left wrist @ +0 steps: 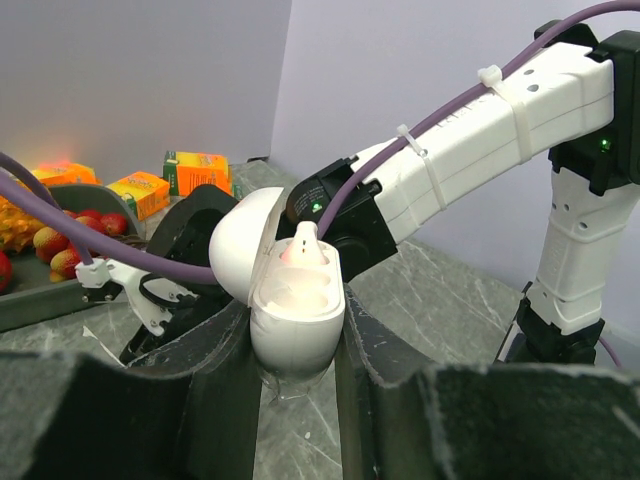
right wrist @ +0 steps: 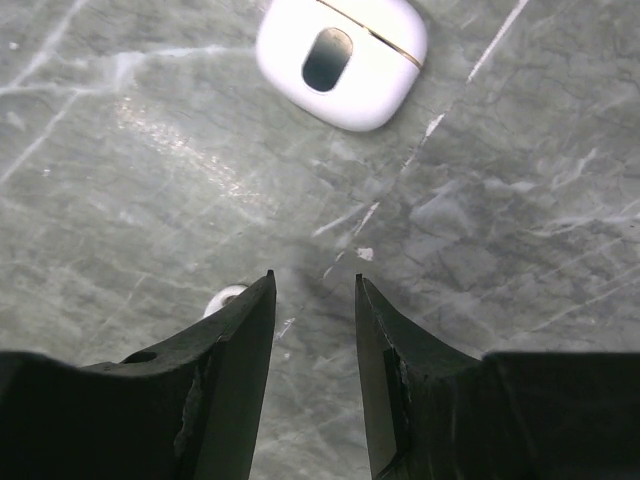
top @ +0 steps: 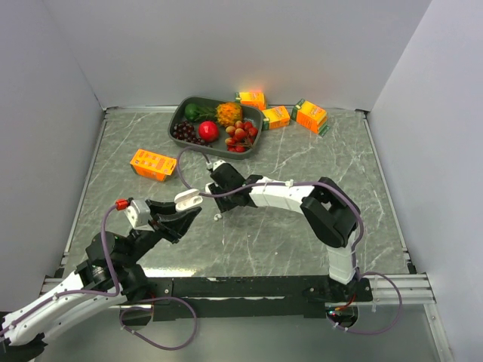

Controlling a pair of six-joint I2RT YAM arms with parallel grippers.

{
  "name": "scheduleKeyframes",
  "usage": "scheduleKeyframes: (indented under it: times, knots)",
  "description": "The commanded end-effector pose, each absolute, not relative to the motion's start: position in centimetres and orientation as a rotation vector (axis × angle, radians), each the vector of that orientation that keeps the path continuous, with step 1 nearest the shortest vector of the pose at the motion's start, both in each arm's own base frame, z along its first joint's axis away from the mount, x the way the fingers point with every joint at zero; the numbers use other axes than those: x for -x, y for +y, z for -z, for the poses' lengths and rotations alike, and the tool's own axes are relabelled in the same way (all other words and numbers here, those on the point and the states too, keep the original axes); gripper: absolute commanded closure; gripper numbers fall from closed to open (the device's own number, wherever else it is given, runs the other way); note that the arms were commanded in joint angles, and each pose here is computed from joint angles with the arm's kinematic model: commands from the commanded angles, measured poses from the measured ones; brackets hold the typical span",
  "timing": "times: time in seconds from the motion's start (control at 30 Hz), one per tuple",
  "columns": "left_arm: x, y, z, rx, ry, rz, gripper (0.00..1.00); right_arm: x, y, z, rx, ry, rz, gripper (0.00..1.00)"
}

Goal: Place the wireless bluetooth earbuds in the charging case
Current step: Adjust the earbud at the center of the board.

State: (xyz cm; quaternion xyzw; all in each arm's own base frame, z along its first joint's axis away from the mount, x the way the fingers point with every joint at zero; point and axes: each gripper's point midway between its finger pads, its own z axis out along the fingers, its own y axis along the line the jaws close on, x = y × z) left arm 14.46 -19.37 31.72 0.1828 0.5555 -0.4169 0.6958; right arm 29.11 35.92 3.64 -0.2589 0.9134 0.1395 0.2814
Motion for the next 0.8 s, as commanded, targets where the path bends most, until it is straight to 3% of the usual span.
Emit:
scheduleKeyframes:
  times: [0.0, 0.77]
  knots:
    - [-14.3, -19.2, -32.5, -0.396, 1.214, 0.94, 0.99, -29.2, 34.4, -2.6, 0.672, 2.457, -0.302, 0.55]
    - [-14.0, -18.9, -32.8, -0.38, 1.206, 0.965, 0.99, -25.1, 35.2, -2.9, 0.707, 2.455, -0.339, 0.56]
